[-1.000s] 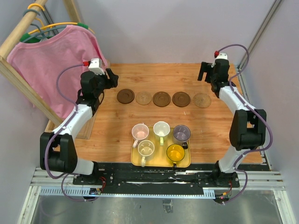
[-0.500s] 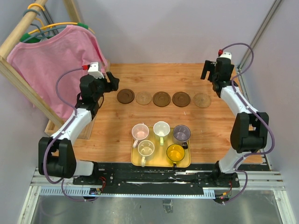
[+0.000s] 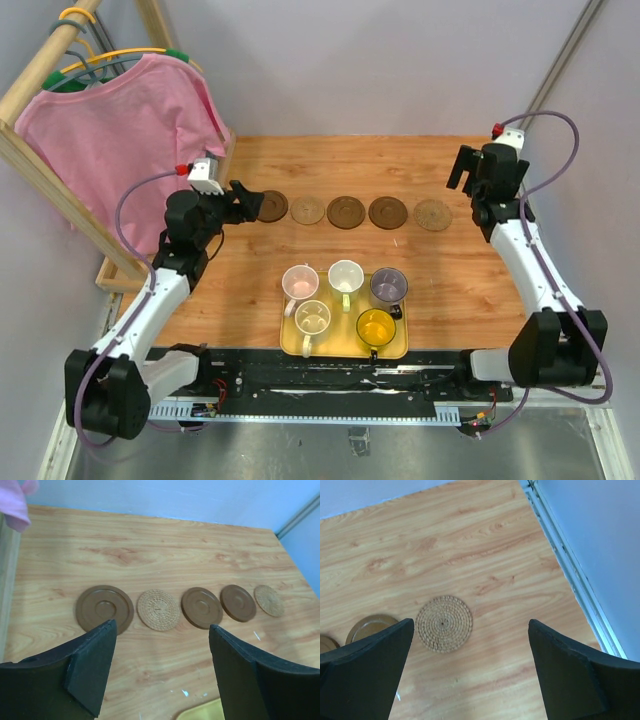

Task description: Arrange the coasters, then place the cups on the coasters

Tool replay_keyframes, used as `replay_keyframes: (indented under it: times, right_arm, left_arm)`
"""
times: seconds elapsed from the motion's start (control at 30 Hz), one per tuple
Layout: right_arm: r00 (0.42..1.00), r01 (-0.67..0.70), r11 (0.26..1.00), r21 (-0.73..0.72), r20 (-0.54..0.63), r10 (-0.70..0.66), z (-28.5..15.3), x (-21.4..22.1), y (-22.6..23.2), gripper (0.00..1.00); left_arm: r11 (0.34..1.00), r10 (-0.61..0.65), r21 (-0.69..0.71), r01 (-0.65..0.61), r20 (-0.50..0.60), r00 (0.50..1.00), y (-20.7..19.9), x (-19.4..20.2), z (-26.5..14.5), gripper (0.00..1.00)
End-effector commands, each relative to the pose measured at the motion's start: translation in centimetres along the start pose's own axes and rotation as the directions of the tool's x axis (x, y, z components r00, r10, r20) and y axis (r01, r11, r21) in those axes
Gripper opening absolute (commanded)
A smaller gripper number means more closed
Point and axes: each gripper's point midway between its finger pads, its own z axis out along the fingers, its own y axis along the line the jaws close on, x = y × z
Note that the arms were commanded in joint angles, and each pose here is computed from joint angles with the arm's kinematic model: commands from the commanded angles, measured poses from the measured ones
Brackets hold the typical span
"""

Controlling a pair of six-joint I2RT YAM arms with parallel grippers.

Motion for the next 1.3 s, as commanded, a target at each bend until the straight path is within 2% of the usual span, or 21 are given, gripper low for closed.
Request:
replay_keyframes:
  times: [0.0, 0.2, 0.4, 0.57, 0.9, 1.27]
  right_arm:
    - [0.993, -0.051, 0.999, -0.003, -0.102, 0.05, -2.5, 3.1, -1.1, 0.98]
    - [0.971, -0.065, 0.99, -0.126, -0.235, 0.034, -7.1, 8.2, 0.8, 0.99]
    - [0.959, 0.05, 0.97, -0.238, -0.261, -0.114, -13.3, 12.3, 2.8, 0.99]
    - [0.936, 0.053, 0.941, -0.334, -0.311, -0.163, -16.9, 15.5, 3.8, 1.0]
    - [0.869, 0.035, 0.88, -0.473, -0.42, -0.261, -20.5, 21.8, 5.8, 0.95]
    - [0.837, 0.048, 0.82, -0.57, -0.426, -0.345, -22.8, 24.0, 7.6, 0.89]
  left_arm:
    - [0.999, -0.026, 0.046, 0.027, -0.026, 0.999, -1.6, 1.4, -1.9, 0.78]
    - [0.993, -0.047, 0.1, 0.056, -0.086, 0.995, -3.3, 4.6, -3.7, 0.79]
    - [0.988, -0.066, 0.129, 0.079, -0.102, 0.993, -4.0, 6.5, -5.6, 0.8]
    - [0.986, -0.079, 0.14, 0.095, -0.112, 0.99, -4.0, 7.5, -6.7, 0.8]
    - [0.98, -0.116, 0.14, 0.142, -0.183, 0.976, -3.7, 10.7, -6.8, 0.81]
    - [0.979, -0.119, 0.141, 0.146, -0.18, 0.976, -3.6, 10.9, -6.6, 0.81]
